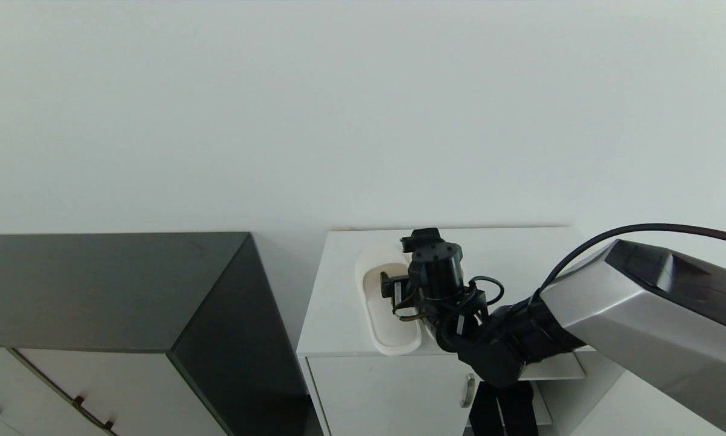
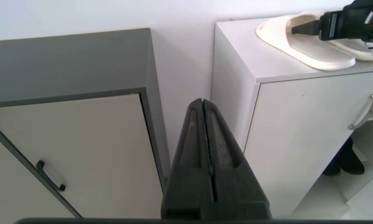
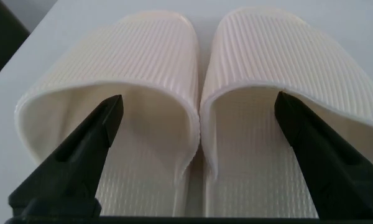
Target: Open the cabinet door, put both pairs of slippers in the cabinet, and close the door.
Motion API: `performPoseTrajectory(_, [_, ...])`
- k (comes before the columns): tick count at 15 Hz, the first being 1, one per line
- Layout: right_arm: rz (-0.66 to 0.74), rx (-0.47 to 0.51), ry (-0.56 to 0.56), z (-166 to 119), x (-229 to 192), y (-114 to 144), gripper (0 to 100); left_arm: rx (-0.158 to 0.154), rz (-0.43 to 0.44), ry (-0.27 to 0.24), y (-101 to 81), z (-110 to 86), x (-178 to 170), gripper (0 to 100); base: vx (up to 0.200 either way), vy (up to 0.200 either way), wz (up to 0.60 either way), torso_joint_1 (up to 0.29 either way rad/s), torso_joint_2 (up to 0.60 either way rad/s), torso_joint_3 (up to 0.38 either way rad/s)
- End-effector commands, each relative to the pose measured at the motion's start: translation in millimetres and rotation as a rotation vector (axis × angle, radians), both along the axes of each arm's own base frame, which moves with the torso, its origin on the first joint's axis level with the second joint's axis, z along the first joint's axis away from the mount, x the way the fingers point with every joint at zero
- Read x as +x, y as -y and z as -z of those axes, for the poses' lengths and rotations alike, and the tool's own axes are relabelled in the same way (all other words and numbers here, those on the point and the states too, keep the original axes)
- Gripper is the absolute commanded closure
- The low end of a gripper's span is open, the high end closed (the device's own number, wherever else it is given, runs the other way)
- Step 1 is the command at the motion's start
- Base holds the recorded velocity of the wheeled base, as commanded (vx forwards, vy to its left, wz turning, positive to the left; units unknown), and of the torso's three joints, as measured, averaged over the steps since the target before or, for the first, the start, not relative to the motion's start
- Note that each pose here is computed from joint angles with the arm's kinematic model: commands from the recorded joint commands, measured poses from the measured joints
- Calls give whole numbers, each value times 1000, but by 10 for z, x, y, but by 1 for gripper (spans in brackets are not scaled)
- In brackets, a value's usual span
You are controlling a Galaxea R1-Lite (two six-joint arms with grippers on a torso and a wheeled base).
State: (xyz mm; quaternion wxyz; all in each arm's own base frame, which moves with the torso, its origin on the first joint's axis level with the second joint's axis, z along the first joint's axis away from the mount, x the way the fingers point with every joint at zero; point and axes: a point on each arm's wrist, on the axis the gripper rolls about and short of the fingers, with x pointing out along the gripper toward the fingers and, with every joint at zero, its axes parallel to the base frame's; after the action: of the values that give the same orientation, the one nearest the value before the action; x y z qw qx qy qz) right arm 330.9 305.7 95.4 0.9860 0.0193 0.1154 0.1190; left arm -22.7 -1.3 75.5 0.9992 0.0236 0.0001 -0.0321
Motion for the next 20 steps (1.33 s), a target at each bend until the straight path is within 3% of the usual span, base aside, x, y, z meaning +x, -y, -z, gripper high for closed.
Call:
performPoseTrajectory(1, [0,6,8,-2,60,-49,0,0,0,0,0,0,0,100,0,0,0,0,0,0])
performPoseTrajectory(8, [-9,-18,34,28,142,-138,0,-1,0,0,0,0,0,100,0,0,0,0,0,0])
performPoseTrajectory(9, [-9,-17,35,24,144,-140,100,0,0,0,0,0,0,100,0,0,0,0,0,0])
performPoseTrajectory(15, [-9,-19,54,-58,128,-133,100,0,0,0,0,0,0,100,0,0,0,0,0,0])
performPoseTrajectory(20, [-62,-1,70,-470,-350,5,100,0,-1,0,0,0,0,100,0,0,0,0,0,0])
